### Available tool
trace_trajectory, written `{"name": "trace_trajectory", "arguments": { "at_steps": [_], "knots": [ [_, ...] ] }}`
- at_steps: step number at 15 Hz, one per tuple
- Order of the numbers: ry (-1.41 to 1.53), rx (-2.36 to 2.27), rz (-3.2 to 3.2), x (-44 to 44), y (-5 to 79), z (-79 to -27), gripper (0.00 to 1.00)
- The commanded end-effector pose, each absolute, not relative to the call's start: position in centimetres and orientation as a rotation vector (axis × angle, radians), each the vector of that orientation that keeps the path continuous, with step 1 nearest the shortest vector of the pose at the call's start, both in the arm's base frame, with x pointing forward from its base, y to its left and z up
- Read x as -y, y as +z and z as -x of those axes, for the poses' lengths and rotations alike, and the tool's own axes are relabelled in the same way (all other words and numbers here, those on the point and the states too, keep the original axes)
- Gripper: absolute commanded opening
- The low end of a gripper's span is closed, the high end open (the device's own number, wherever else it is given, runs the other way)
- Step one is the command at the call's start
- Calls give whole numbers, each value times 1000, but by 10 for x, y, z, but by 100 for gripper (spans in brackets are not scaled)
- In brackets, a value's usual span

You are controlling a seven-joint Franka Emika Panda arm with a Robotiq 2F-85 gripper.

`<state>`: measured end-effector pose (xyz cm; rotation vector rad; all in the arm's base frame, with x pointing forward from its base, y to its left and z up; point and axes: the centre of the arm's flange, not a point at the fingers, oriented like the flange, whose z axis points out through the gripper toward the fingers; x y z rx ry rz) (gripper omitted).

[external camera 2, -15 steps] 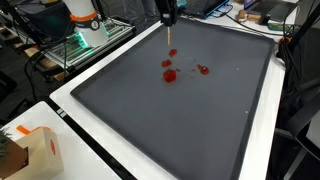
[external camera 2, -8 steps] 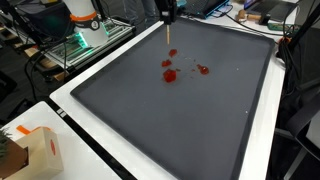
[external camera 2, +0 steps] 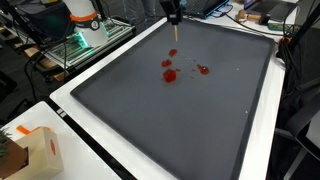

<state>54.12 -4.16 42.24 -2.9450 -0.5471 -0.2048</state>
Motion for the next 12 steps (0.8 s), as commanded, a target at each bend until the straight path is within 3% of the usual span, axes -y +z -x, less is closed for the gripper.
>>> {"name": "trace_trajectory", "arguments": {
  "at_steps": [1, 12],
  "knots": [
    [-182, 625, 2776, 58, 399, -554, 3],
    [-47, 575, 2506, 84, 318, -569, 3]
  ]
}}
